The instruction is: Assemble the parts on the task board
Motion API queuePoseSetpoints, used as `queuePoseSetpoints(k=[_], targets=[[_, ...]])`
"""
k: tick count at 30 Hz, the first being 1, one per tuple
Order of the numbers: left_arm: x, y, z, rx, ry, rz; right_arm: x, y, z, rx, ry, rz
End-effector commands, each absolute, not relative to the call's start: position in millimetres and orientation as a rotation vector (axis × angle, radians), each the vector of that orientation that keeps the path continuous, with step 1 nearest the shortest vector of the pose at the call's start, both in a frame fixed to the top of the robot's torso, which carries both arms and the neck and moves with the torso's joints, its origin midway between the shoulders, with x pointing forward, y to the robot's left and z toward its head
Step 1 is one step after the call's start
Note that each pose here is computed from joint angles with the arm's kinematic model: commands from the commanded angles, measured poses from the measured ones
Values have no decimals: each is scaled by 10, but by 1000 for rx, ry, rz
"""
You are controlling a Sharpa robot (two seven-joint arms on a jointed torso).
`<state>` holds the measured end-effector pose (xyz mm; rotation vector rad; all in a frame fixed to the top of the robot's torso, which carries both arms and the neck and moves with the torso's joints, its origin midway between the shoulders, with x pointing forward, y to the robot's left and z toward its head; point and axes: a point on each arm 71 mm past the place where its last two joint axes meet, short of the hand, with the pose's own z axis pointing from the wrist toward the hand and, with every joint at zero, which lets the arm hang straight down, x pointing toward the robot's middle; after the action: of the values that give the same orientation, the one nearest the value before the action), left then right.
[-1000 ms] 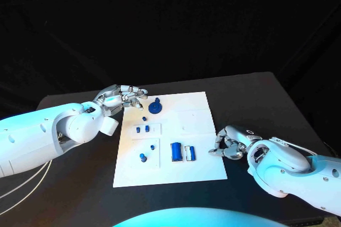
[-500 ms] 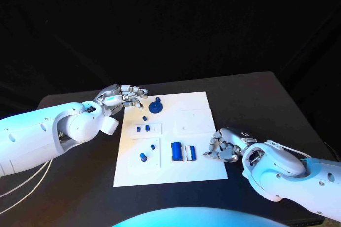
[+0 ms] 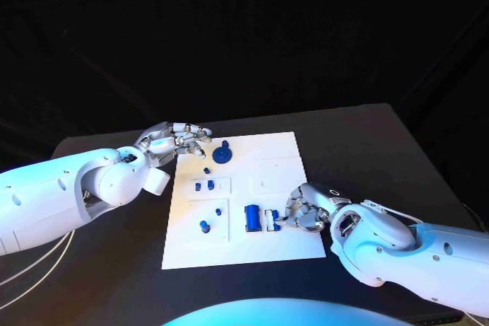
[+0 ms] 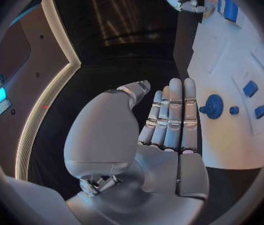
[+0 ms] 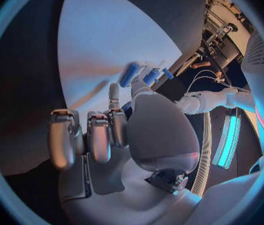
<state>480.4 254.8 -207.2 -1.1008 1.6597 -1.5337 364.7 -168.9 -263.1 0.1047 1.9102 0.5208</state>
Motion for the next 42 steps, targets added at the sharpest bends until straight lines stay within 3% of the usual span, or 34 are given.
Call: queuePoseSetpoints(k=[1, 19, 42], targets=[[4797, 2524, -2066, -1094, 1664, -1553, 3662, -1659, -2660, 107, 1926, 514], [4791, 2548, -2066, -1097, 1667, -1547, 3703, -1533, -2712, 59, 1937, 505], [4786, 2567, -2065, -1097, 1669, -1542, 3707, -1642, -2704, 20, 1921, 451]])
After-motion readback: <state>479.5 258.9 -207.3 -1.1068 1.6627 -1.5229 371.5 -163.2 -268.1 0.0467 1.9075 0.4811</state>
